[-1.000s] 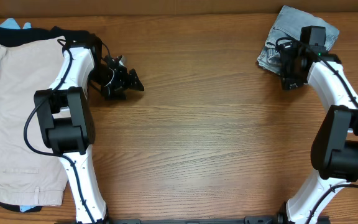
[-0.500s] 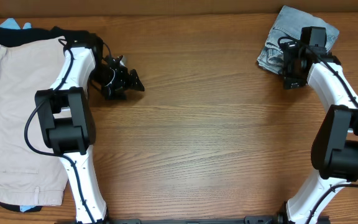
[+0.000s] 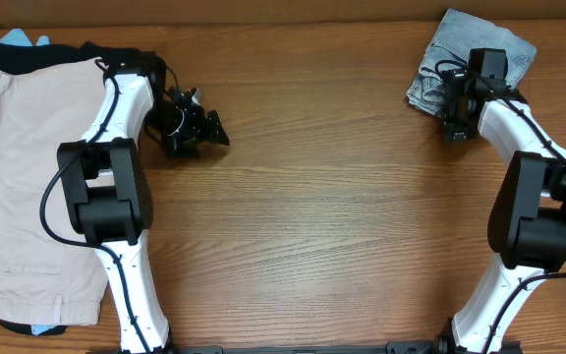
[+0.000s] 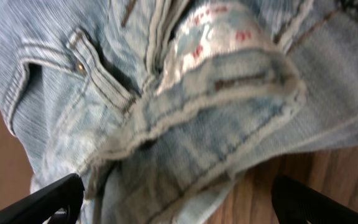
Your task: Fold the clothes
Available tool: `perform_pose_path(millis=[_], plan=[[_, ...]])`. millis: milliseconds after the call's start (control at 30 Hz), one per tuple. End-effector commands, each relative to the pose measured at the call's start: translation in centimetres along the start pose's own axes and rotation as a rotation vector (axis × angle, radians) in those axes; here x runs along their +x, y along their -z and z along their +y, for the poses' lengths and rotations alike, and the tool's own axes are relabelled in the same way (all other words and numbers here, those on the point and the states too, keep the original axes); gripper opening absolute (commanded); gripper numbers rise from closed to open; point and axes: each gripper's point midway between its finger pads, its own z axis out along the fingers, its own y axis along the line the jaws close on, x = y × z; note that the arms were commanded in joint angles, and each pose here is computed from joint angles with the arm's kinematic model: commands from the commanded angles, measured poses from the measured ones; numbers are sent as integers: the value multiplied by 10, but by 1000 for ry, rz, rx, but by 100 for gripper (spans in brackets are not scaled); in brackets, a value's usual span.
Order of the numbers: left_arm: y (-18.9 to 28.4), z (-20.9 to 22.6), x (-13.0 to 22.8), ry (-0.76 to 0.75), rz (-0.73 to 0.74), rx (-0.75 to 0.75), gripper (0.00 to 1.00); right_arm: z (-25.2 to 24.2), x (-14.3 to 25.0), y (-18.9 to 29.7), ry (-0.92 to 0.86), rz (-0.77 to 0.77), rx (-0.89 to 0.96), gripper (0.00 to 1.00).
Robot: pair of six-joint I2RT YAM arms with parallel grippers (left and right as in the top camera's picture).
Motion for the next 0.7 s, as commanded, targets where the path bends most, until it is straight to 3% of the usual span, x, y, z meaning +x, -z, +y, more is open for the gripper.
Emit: perform_pose_path(millis=[0,300,433,467,533,567,667], plan=[[-30,38,7,25,63,-123,86,-8,-17,-6,-61,-43,13,100],[-30,38,7,25,62,-123,86,-28,-24,-30,-83,-27,58,100],[-31,38,8,26,66,-123,86,-18,-26,-38,6,-20,3,99],[-31,38,8,26,66,-123,86,-16,-26,-40,32,-20,-9,95],[-31,37,8,23,67,-124,86,-10,-27,-40,98,-15,-35,63],[-32,36,8,22,67,-124,86,-7,-27,-40,138,-8,-50,52],[-32,36,8,25,67,-124,86,-1,-28,-39,251,24,-88,33]])
